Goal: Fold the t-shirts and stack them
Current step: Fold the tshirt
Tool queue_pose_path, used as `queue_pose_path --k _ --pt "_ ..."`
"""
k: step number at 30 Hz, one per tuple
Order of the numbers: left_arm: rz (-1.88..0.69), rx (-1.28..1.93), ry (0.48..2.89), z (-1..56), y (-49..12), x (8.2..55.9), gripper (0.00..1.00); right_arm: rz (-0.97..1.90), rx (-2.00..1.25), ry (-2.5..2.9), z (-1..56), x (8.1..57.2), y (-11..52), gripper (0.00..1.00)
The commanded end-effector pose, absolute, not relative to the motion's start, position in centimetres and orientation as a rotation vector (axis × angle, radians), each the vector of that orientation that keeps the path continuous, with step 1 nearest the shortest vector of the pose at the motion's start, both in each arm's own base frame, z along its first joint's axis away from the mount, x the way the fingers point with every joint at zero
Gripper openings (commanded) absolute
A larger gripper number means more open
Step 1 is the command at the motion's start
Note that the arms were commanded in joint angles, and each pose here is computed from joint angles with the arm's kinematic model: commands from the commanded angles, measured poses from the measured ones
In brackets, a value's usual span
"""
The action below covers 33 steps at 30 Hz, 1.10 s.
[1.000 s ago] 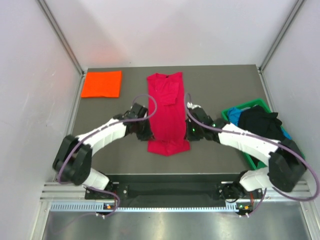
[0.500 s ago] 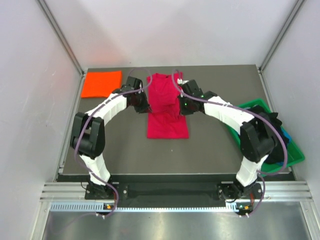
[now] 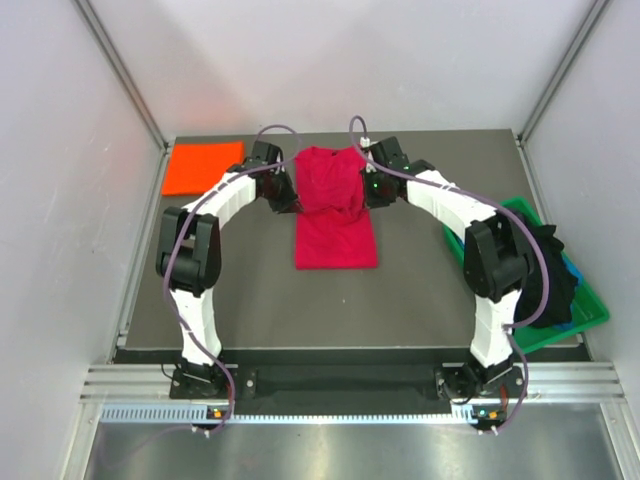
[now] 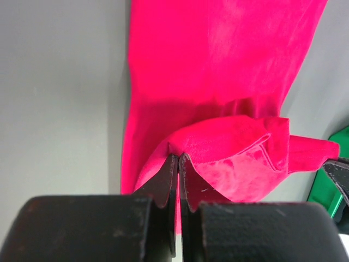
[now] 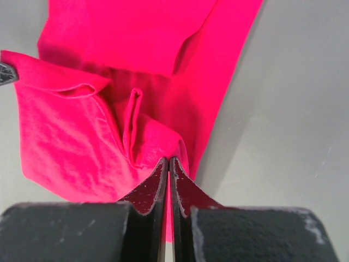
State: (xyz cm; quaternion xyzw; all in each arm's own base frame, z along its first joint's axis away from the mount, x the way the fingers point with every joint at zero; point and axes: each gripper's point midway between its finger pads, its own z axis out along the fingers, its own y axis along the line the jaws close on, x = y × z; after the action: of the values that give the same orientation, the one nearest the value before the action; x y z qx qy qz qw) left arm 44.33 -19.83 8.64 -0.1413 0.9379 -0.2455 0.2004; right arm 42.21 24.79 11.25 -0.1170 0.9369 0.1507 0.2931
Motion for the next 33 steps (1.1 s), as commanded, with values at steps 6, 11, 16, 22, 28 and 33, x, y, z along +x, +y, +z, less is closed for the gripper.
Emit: queue_pose_path --k 6,11,16,22,28,33 --pt "-0.726 -0.387 2.537 10.3 -19.5 47.6 0.00 0.416 -0.320 2.453 12.3 45.4 24.5 0.00" --pt "-0.746 -0.390 2.544 9.7 -19.7 48.2 0.00 0.434 -0.339 2.442 12.3 46.3 25.1 0.00" --pt "-0.712 -0.401 2.557 9.0 -19.2 48.6 0.00 0.432 -0.342 2.439 12.0 47.0 25.1 0.03" --pt "-0.672 -0.439 2.553 8.6 -18.3 49.2 0.20 0.425 -0.321 2.462 11.0 47.8 25.1 0.18" --pt "-0.582 -0.398 2.508 11.4 -17.2 50.1 0.31 0.466 -0.343 2.415 13.6 48.6 25.5 0.40" --pt "-0.717 -0.375 2.429 13.7 -18.5 49.4 0.34 0.641 -0.548 2.349 14.7 48.2 28.1 0.54"
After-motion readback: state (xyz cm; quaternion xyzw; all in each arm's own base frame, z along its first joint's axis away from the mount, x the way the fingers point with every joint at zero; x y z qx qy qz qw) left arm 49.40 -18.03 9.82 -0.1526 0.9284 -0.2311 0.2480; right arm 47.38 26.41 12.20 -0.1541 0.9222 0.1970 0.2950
